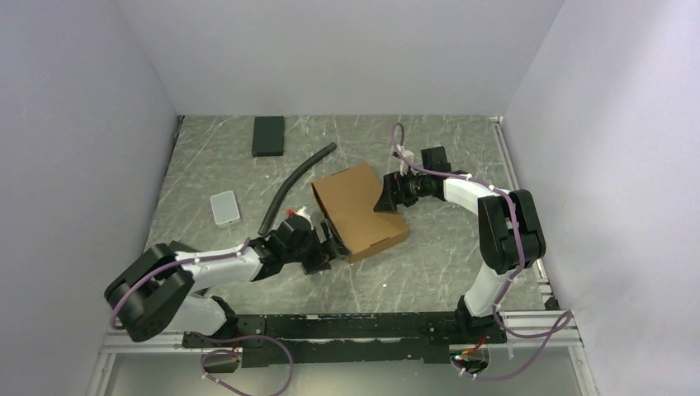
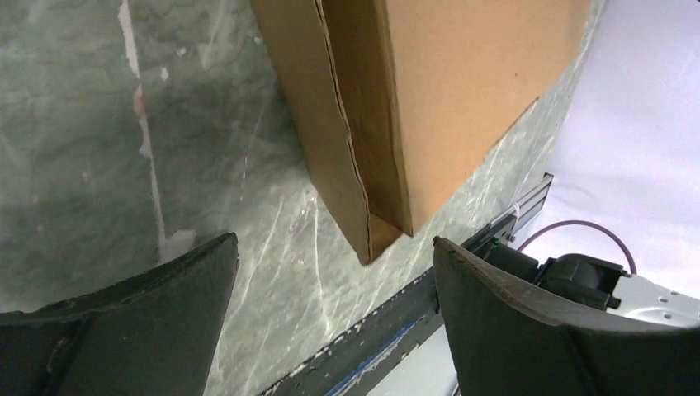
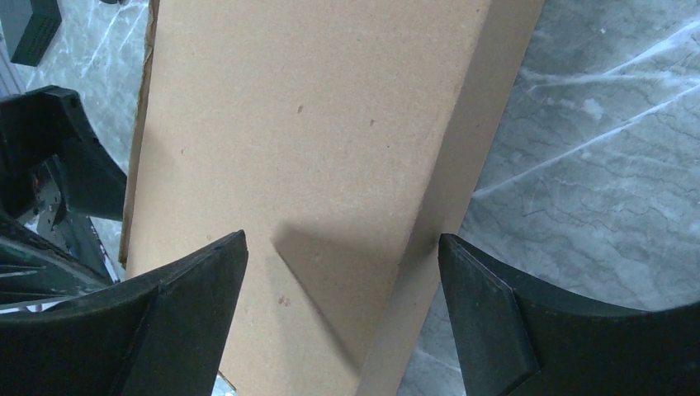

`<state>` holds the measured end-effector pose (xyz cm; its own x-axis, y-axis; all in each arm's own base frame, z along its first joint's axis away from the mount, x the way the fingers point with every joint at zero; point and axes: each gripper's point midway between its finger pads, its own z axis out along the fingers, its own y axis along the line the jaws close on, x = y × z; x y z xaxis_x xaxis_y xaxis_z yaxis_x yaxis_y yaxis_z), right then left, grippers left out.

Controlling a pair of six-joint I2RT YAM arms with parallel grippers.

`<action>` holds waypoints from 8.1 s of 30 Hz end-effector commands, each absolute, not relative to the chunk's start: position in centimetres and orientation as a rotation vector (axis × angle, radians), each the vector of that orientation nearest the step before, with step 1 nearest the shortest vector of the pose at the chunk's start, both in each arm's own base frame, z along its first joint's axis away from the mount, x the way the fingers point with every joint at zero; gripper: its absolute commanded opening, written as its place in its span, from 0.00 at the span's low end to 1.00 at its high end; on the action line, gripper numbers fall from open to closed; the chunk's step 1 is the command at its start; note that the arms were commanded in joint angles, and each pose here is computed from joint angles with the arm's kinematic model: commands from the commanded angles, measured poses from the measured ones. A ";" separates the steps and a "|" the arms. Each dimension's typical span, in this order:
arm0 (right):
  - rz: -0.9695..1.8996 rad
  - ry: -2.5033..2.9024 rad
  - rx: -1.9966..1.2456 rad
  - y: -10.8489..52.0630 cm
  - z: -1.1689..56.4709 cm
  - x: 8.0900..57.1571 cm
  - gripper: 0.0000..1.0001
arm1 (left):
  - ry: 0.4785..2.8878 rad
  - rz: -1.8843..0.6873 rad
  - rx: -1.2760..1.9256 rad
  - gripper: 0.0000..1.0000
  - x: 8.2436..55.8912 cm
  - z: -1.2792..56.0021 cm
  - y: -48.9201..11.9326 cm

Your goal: Fold the paper box

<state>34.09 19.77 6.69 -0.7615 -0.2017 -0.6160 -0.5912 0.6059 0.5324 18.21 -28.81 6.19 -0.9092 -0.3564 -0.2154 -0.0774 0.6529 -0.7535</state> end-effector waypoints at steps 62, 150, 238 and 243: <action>0.977 2.306 -0.735 20.5 7.1 34.5 0.89 | 2.420 -1.031 -0.339 0.62 41.6 6.8 -23.2; 0.782 1.951 -0.473 8.5 18.3 33.0 1.00 | 2.176 -1.161 0.054 0.99 25.3 18.4 -21.2; 1.233 2.315 -0.119 8.7 8.9 35.9 0.85 | 2.206 -1.381 -0.276 0.52 34.0 8.7 -32.0; 1.043 2.225 -0.195 4.9 13.1 35.7 0.89 | 2.269 -1.130 -0.144 0.46 34.5 11.4 -29.2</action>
<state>35.08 8.07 8.44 -0.8808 0.1860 -0.4354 -0.2560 0.5865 0.7684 33.36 -31.73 8.86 -0.8627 -0.4300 -0.2661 0.0469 0.4560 -0.8888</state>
